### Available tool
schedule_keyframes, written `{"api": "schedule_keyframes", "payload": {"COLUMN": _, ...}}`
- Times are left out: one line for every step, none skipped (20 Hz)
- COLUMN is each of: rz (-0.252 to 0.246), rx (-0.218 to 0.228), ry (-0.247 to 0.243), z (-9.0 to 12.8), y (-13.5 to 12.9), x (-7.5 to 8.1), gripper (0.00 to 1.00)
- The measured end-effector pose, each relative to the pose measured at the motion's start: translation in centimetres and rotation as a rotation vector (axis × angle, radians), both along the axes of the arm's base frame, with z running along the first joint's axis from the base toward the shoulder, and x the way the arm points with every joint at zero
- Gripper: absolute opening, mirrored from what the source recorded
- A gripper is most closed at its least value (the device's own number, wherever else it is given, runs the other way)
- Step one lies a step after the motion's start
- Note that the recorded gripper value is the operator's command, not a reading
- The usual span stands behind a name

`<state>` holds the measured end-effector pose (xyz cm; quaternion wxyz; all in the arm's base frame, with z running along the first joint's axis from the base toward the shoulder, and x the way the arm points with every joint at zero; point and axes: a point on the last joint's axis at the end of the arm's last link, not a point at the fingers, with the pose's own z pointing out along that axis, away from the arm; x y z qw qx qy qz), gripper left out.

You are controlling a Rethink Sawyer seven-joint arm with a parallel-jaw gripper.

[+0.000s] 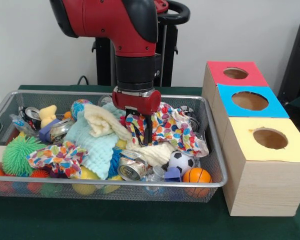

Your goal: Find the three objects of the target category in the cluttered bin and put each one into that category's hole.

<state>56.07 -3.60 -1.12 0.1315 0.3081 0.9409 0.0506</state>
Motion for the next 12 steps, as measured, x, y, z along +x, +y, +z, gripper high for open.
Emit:
{"api": "schedule_keyframes", "payload": {"rz": 0.0, "rx": -0.001, "ry": -0.002, "z": 0.1, "y": 0.0, "x": 0.1, "gripper": 1.0}}
{"api": "schedule_keyframes", "payload": {"rz": 0.0, "rx": -0.003, "ry": -0.005, "z": 0.3, "y": -0.1, "x": 0.2, "gripper": 1.0}}
{"api": "schedule_keyframes", "payload": {"rz": 0.0, "rx": -0.004, "ry": -0.007, "z": 0.4, "y": -0.1, "x": 0.2, "gripper": 1.0}}
{"api": "schedule_keyframes", "payload": {"rz": 0.0, "rx": -0.007, "ry": -0.01, "z": 0.8, "y": -0.3, "x": 0.4, "gripper": 1.0}}
{"api": "schedule_keyframes", "payload": {"rz": 0.001, "rx": -0.012, "ry": -0.011, "z": 1.3, "y": -0.4, "x": 0.5, "gripper": 1.0}}
{"api": "schedule_keyframes", "payload": {"rz": 0.0, "rx": -0.015, "ry": -0.006, "z": 2.0, "y": -0.4, "x": 0.5, "gripper": 1.0}}
{"api": "schedule_keyframes", "payload": {"rz": -0.002, "rx": -0.016, "ry": 0.003, "z": 2.6, "y": -0.5, "x": 0.4, "gripper": 1.0}}
{"api": "schedule_keyframes", "payload": {"rz": -0.003, "rx": -0.017, "ry": 0.013, "z": 3.2, "y": -0.5, "x": 0.3, "gripper": 1.0}}
{"api": "schedule_keyframes", "payload": {"rz": -0.005, "rx": -0.019, "ry": 0.024, "z": 3.8, "y": -0.5, "x": 0.2, "gripper": 1.0}}
{"api": "schedule_keyframes", "payload": {"rz": -0.007, "rx": -0.02, "ry": 0.035, "z": 4.3, "y": -0.6, "x": 0.1, "gripper": 1.0}}
{"api": "schedule_keyframes", "payload": {"rz": -0.009, "rx": -0.024, "ry": 0.052, "z": 5.2, "y": -0.6, "x": 0.0, "gripper": 1.0}}
{"api": "schedule_keyframes", "payload": {"rz": -0.011, "rx": -0.027, "ry": 0.07, "z": 6.0, "y": -0.6, "x": -0.1, "gripper": 1.0}}
